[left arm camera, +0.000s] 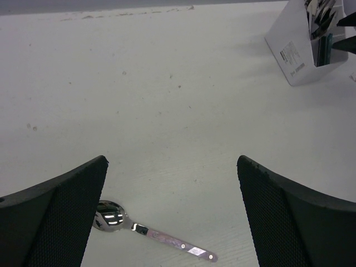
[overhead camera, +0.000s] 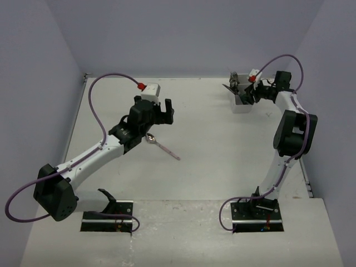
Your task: Sort the eating utensils into containers
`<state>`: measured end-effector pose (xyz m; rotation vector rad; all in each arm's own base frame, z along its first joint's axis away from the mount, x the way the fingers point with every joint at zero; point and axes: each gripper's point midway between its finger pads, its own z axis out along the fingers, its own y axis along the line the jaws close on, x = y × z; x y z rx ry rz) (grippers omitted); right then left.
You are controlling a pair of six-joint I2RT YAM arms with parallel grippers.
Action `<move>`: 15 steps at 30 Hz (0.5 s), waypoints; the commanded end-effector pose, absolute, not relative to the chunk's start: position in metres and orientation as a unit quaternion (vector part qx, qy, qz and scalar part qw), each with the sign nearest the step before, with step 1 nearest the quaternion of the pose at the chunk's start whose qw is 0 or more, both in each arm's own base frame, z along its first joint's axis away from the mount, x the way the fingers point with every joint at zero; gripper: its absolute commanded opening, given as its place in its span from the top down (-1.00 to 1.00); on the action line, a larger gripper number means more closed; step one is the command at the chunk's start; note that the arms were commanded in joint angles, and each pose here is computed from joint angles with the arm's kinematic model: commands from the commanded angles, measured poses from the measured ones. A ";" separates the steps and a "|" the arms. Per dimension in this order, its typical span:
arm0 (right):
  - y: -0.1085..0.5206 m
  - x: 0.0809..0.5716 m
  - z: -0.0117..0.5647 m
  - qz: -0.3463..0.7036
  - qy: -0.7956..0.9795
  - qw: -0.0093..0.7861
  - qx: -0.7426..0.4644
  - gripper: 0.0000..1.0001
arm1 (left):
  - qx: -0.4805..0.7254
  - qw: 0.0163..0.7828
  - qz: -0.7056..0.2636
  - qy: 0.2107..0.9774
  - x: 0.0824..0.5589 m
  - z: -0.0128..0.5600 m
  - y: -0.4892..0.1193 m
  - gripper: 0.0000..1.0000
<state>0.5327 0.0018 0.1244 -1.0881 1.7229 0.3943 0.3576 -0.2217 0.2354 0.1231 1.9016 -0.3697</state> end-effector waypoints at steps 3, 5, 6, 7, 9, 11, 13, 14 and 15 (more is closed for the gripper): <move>0.012 0.521 0.203 0.159 0.673 0.558 -0.459 -0.31 | 0.023 0.553 -0.153 0.819 0.359 0.239 -0.216 -1.00; 0.017 0.510 0.231 0.161 0.665 0.570 -0.455 -0.71 | 0.005 0.534 -0.148 0.833 0.354 0.226 -0.212 -1.00; 0.022 0.504 0.236 0.175 0.671 0.569 -0.441 -0.98 | -0.011 0.525 -0.151 0.837 0.353 0.221 -0.211 -1.00; 0.023 0.502 0.247 0.170 0.669 0.577 -0.436 -0.98 | -0.018 0.509 -0.140 0.849 0.349 0.208 -0.208 -1.00; 0.028 0.492 0.269 0.141 0.674 0.595 -0.414 -0.98 | -0.052 0.474 -0.123 0.870 0.342 0.184 -0.200 -1.00; 0.046 0.484 0.280 0.118 0.674 0.604 -0.409 -0.98 | -0.069 0.446 -0.116 0.885 0.336 0.166 -0.199 -1.00; 0.040 0.480 0.297 0.028 0.688 0.621 -0.373 -0.98 | -0.095 0.406 -0.113 0.902 0.327 0.141 -0.199 -1.00; 0.054 0.476 0.304 0.012 0.685 0.631 -0.365 -0.98 | -0.100 0.390 -0.112 0.908 0.322 0.129 -0.199 -1.00; 0.053 0.470 0.291 0.010 0.707 0.626 -0.331 -0.98 | -0.121 0.376 -0.118 0.911 0.319 0.121 -0.201 -1.00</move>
